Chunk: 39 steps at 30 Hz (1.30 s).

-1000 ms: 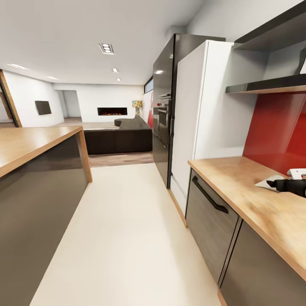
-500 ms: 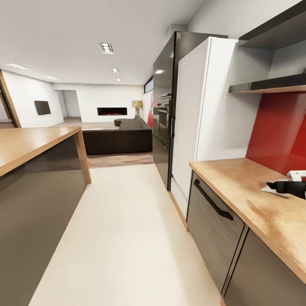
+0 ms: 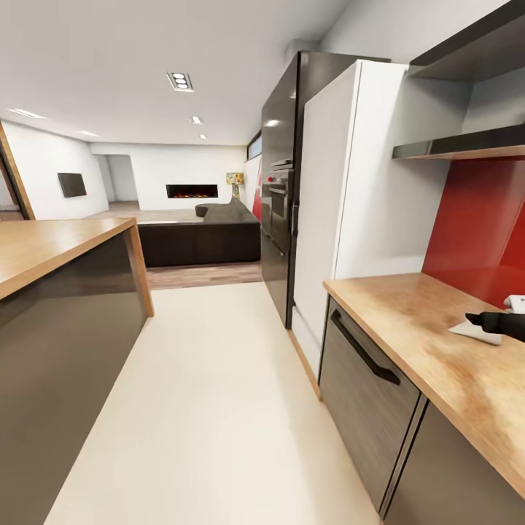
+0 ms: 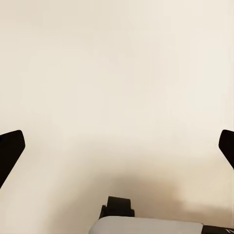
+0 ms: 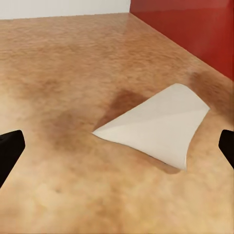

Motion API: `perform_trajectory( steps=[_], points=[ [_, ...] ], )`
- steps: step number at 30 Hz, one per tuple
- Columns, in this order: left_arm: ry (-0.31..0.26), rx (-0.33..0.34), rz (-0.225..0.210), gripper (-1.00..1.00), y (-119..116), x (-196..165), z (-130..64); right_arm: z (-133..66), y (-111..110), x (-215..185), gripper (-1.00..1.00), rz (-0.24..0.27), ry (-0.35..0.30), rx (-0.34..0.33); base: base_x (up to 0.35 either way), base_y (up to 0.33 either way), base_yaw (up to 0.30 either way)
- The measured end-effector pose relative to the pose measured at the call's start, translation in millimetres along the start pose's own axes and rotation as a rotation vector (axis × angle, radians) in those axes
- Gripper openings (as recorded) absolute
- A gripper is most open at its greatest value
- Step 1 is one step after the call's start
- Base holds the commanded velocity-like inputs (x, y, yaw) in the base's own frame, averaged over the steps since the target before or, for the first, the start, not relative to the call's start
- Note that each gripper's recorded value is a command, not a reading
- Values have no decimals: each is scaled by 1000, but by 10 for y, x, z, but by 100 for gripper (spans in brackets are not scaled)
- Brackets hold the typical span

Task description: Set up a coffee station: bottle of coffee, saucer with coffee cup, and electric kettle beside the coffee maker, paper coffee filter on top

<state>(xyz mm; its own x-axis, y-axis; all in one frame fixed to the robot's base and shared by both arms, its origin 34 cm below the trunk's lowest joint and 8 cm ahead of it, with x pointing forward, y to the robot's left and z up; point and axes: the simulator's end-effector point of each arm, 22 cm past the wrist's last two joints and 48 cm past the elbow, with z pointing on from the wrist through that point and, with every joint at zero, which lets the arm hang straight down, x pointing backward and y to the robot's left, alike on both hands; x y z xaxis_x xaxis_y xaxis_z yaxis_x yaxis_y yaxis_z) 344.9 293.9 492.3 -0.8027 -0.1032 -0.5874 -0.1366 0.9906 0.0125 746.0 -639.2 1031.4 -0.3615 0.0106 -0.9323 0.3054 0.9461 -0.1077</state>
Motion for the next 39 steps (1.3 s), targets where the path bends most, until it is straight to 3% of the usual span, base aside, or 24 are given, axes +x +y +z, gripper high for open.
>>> perform_trajectory(
  steps=[39],
  points=[
    [0,0,0,100,1,1,0,69,-19,130,100,3,-8,-2,47,-33,0]
  ],
)
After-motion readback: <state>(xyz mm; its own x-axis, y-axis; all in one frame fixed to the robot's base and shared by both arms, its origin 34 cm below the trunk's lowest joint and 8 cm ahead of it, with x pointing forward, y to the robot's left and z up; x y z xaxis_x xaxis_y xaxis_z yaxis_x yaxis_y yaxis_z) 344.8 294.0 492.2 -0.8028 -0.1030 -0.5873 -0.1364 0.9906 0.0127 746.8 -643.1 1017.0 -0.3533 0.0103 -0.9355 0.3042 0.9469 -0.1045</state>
